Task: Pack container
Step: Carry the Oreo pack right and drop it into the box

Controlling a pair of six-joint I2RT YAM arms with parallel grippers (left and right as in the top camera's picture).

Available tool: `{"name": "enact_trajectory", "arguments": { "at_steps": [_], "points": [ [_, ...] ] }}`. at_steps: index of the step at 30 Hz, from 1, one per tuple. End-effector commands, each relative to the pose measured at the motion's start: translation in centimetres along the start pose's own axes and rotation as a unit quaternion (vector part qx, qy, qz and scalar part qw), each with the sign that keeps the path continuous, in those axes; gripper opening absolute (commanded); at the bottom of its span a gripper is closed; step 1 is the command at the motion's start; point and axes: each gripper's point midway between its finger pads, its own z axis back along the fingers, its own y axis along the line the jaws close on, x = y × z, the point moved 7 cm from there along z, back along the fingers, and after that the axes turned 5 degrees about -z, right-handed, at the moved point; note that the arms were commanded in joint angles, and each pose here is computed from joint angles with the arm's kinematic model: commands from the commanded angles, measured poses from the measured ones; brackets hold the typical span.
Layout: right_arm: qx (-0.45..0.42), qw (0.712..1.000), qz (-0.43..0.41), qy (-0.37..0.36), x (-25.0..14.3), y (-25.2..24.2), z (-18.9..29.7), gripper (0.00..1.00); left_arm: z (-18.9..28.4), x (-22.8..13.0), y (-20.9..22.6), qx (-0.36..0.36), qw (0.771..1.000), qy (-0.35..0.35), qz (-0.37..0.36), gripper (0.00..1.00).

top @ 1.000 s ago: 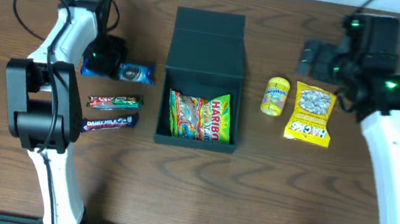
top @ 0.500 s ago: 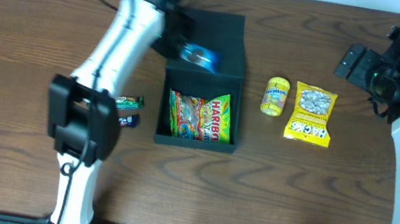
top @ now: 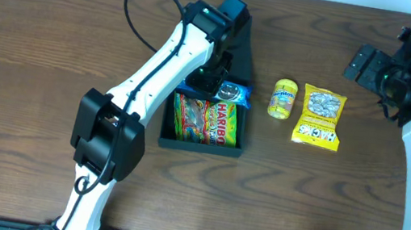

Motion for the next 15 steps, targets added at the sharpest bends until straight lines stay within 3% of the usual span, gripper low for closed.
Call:
{"name": "enact_trajectory", "arguments": {
  "at_steps": [1, 6, 7, 8, 11, 15],
  "points": [
    [-0.001, 1.0, -0.01, -0.003, 0.2, -0.2, 0.2, 0.99, 0.5, 0.3, 0.3, -0.002, 0.998, -0.011, 0.058, 0.06],
    [0.005, 1.0, -0.01, 0.002, 0.0, -0.1, 0.2, 0.99, -0.3, 0.9, 0.0, -0.012, 0.997, -0.025, 0.071, 0.11],
    [0.005, 1.0, -0.01, 0.002, 0.0, -0.1, 0.2, 0.99, -0.2, 1.2, -0.2, -0.017, 0.997, -0.039, 0.071, 0.22],
    [0.005, 1.0, -0.01, 0.002, 0.0, -0.1, 0.2, 0.99, -0.2, 1.5, -0.3, -0.023, 0.996, -0.055, 0.066, 0.43],
    [0.005, 1.0, -0.01, 0.004, 0.0, -0.1, 0.2, 0.99, 0.0, 2.4, -1.0, -0.04, 0.995, -0.093, 0.0, 0.92],
    [0.004, 1.0, -0.01, 0.006, -0.1, -0.2, 0.2, 0.99, 0.3, 2.8, -2.4, -0.067, 0.984, -0.094, -0.136, 0.95]
  ]
}}
